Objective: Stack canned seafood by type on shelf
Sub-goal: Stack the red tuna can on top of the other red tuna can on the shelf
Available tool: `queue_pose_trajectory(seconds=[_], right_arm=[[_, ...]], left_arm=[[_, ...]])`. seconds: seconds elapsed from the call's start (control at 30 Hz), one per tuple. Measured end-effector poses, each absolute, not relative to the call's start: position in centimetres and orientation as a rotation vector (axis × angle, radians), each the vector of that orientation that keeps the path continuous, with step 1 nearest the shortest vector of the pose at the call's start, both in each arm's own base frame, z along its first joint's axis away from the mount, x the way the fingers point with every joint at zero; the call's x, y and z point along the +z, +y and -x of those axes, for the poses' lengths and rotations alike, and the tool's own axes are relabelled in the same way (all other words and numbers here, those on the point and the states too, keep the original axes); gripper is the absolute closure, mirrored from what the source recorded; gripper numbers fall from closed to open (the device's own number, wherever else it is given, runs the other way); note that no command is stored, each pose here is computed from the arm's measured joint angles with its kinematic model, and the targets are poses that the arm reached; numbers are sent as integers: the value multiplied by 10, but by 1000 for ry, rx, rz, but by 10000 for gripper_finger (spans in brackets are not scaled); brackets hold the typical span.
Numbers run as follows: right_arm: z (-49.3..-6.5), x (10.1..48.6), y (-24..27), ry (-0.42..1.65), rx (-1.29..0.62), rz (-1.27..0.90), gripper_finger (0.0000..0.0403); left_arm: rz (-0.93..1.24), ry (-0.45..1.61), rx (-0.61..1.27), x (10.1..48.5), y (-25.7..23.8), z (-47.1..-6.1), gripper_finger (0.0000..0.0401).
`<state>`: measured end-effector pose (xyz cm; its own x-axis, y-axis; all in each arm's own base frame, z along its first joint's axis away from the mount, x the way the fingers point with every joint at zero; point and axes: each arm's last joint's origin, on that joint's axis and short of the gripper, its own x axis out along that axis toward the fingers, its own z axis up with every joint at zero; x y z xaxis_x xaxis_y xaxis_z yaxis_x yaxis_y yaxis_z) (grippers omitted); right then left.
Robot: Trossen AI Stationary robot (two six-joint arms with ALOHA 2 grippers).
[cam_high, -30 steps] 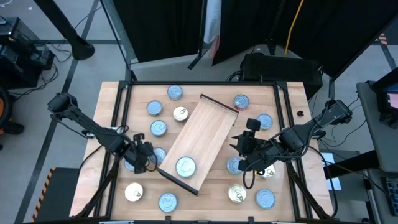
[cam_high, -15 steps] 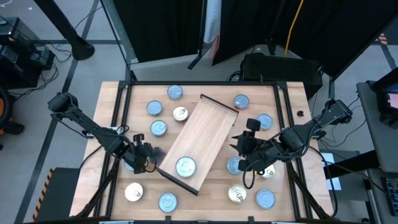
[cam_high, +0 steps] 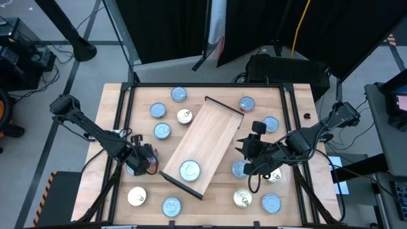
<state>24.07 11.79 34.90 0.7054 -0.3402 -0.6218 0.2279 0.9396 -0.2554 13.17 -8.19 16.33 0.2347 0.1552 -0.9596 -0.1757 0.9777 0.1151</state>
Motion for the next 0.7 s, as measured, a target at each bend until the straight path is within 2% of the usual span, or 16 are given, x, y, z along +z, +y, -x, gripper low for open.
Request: queue_pose_trajectory(seconds=[0.2, 0.3, 0.47, 0.6, 0.7], right_arm=[[-241, 349, 118, 723, -317, 166, 285], [-241, 348, 118, 724, -315, 172, 285], [-241, 338, 118, 750, -314, 192, 285], [-241, 333, 118, 756, -321, 184, 285], [-242, 334, 119, 745, -319, 159, 285]], left_arm=[[-33, 1399, 230, 214, -85, -134, 399], [-83, 1390, 220, 238, -85, -136, 376], [-250, 1368, 78, 253, -86, -140, 288], [-413, 1326, -91, 248, -93, -149, 197], [-497, 1385, -216, 241, -98, -153, 139]])
